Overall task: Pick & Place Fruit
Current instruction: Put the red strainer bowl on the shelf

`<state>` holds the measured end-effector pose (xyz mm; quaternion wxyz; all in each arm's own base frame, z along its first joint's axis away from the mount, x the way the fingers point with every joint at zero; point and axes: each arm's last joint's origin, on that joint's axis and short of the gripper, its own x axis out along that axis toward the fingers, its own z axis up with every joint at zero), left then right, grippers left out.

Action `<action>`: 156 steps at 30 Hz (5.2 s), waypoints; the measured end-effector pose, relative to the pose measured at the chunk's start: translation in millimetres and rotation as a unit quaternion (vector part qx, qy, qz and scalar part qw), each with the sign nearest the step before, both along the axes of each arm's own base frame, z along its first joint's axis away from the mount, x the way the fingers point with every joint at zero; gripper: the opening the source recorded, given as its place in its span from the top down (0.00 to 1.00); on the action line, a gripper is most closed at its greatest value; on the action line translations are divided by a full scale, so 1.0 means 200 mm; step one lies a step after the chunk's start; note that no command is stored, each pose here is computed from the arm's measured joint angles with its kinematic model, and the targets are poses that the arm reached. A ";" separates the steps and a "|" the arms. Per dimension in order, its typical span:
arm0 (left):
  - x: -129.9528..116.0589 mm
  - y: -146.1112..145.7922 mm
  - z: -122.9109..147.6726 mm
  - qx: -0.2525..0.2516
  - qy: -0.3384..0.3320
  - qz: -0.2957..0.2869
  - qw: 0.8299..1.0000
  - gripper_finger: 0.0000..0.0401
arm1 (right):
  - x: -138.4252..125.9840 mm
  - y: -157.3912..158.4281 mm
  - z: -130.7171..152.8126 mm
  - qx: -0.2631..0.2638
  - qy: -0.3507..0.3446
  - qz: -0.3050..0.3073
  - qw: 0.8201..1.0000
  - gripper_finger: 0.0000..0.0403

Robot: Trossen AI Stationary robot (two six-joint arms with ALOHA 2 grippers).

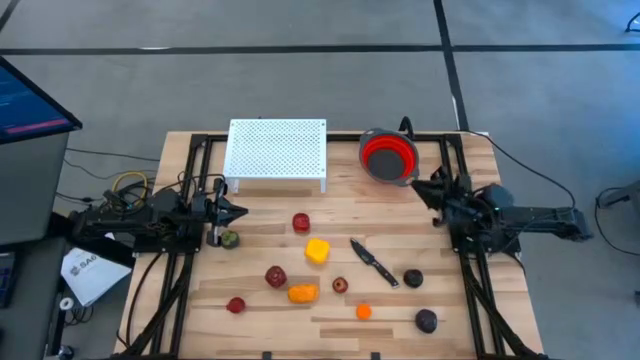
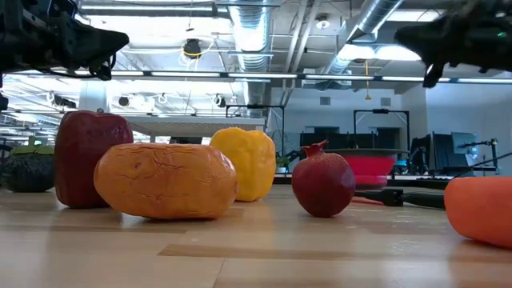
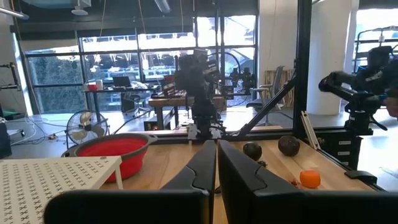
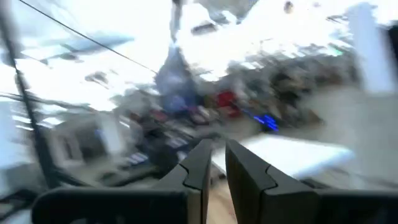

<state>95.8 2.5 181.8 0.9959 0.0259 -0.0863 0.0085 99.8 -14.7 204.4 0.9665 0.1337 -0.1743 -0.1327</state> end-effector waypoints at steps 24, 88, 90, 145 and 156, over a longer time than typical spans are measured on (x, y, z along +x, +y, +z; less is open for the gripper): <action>0.00 0.00 0.01 0.000 -0.008 -0.002 1.000 0.97 | 0.49 -1.12 0.15 0.242 0.635 -0.185 0.710 0.37; 0.00 0.00 0.01 -0.001 -0.013 -0.001 1.000 0.97 | 1.12 -0.98 0.62 0.253 0.165 0.171 0.938 0.98; 0.00 0.00 0.01 -0.001 -0.014 -0.001 1.000 0.97 | 1.20 -1.02 0.60 0.272 0.178 0.146 0.934 0.97; 0.00 0.04 0.20 -0.085 -0.101 0.128 0.983 0.97 | 1.05 -0.78 0.74 0.015 0.371 -0.065 0.926 0.29; 0.47 0.15 0.59 0.009 0.198 0.321 0.926 0.82 | 0.87 -0.03 0.16 0.008 0.376 -0.040 0.926 0.29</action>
